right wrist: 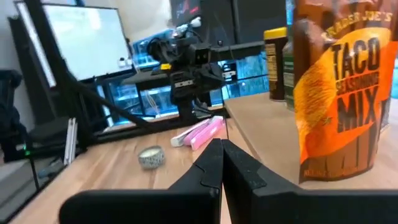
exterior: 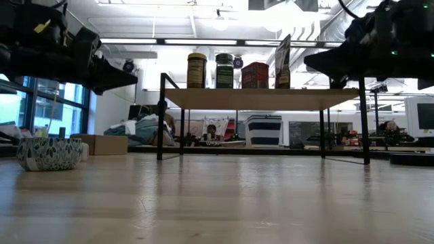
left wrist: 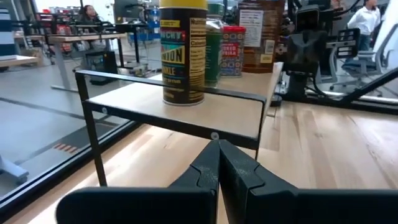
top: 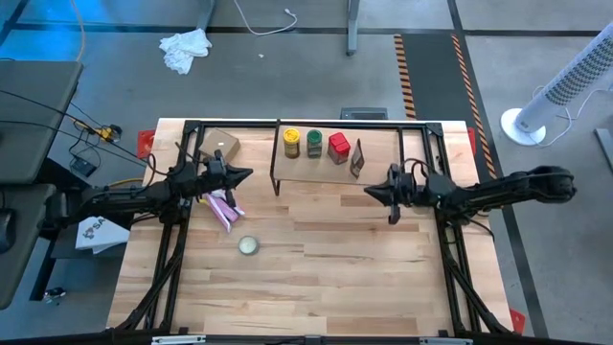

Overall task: Shelf spices
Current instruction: Return to Home Position

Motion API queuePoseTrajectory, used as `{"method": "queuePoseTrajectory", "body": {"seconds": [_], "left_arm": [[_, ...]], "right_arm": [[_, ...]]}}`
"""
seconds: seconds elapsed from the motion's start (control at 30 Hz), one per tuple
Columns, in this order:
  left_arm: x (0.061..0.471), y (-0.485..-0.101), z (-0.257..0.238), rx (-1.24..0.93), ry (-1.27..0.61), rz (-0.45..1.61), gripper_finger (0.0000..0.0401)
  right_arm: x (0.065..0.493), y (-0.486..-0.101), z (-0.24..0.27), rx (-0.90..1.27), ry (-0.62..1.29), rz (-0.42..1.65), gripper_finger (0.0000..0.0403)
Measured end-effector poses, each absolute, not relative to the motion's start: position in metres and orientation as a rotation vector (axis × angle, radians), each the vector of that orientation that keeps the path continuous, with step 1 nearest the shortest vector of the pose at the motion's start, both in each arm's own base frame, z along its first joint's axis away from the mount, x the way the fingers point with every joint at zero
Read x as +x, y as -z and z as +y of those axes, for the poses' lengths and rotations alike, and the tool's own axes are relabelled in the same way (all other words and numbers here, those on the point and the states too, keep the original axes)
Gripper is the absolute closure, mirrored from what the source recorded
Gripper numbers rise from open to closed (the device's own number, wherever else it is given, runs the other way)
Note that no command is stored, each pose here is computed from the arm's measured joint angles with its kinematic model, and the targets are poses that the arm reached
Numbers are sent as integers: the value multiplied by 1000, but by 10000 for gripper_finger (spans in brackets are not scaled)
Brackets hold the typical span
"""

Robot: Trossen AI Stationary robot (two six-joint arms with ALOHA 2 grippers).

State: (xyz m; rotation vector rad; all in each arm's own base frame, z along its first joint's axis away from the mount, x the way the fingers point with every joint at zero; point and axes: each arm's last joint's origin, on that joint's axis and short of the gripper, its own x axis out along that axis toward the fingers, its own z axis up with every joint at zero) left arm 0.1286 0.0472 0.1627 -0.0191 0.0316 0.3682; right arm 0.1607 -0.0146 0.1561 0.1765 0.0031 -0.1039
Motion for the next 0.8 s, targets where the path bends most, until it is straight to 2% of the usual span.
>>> {"method": "queuePoseTrajectory", "body": {"seconds": [0.3, 0.43, 0.6, 0.67, 0.8], "left_arm": [[127, -157, 50, -34, -415, 88, 401], [126, -155, 51, -84, -483, 94, 401], [126, -154, 52, -86, -505, 104, 400], [126, -154, 52, -86, -504, 106, 400], [126, -153, 52, -88, -504, 114, 400]], "right_arm": [[159, -148, -10, 60, 85, 80, 403], [157, -139, -8, -279, 38, 153, 403], [157, -139, -6, -651, -11, 149, 403], [157, -140, -6, -710, -16, 151, 403], [157, -139, -6, -684, -19, 157, 403]]}}
